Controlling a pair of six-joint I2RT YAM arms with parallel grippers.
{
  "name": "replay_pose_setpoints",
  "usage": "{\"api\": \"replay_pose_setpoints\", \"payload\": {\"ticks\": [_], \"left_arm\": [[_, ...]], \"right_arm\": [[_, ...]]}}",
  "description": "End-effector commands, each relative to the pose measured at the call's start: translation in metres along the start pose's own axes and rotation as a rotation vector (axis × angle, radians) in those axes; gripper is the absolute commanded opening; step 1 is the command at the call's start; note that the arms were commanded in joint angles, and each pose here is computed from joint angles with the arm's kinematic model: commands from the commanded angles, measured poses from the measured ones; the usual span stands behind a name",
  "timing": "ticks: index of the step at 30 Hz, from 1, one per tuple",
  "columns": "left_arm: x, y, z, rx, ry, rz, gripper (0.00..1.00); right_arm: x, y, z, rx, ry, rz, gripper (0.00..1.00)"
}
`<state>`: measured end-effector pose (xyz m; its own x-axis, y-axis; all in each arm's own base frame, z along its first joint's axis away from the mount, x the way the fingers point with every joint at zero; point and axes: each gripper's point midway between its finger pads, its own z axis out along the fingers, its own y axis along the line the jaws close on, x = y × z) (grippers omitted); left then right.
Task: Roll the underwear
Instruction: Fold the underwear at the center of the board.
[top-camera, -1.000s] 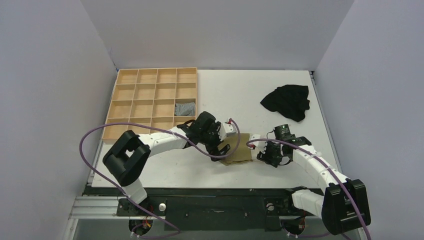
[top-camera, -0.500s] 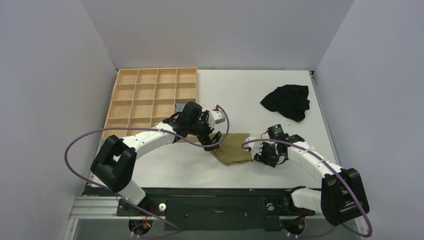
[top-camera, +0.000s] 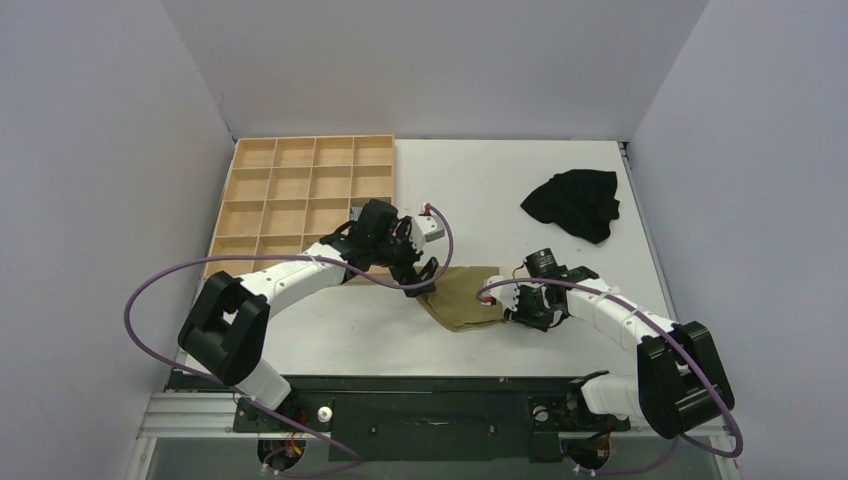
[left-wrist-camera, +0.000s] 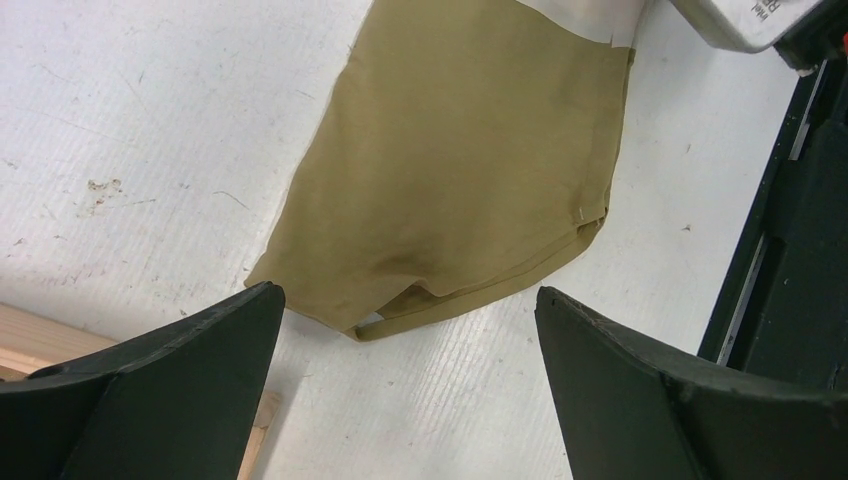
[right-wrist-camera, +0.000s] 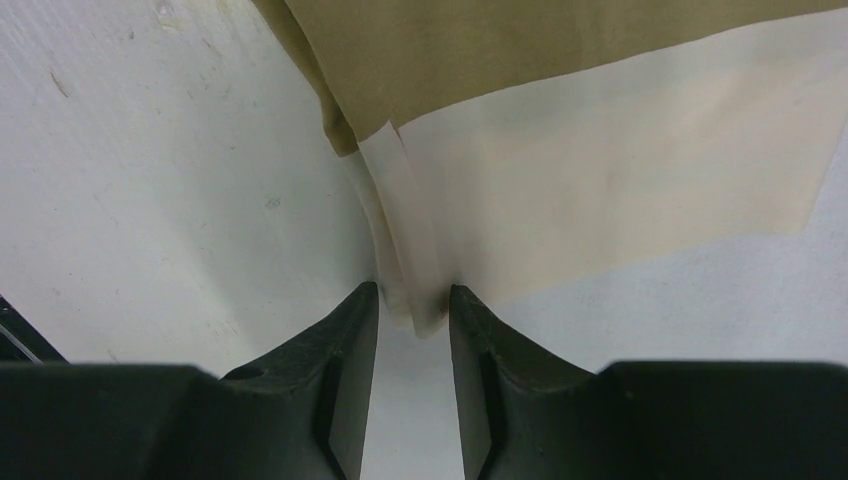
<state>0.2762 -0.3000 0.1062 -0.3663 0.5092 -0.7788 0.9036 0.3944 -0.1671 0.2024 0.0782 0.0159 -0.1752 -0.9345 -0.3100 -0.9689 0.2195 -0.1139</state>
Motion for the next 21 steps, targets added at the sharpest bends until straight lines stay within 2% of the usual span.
{"api": "replay_pose_setpoints", "payload": {"ticks": [1, 7, 16, 18, 21], "left_arm": [[-0.019, -0.002, -0.012, 0.000, -0.059, 0.018, 0.97], [-0.018, -0.001, -0.013, -0.009, -0.059, 0.019, 0.97], [-0.014, 0.001, -0.015, -0.022, -0.053, 0.025, 0.97], [-0.013, 0.001, -0.016, -0.024, -0.054, 0.026, 0.97], [-0.008, 0.000, -0.015, -0.020, -0.044, 0.035, 0.97]], "right_arm": [[-0.007, -0.009, -0.001, 0.027, 0.012, -0.025, 0.30], [-0.007, -0.009, 0.002, 0.017, 0.035, -0.028, 0.26], [-0.005, -0.009, 0.007, -0.009, 0.070, -0.010, 0.03], [-0.005, -0.009, 0.007, -0.012, 0.073, -0.007, 0.00], [-0.009, -0.008, 0.007, -0.026, 0.063, 0.011, 0.00]]}}
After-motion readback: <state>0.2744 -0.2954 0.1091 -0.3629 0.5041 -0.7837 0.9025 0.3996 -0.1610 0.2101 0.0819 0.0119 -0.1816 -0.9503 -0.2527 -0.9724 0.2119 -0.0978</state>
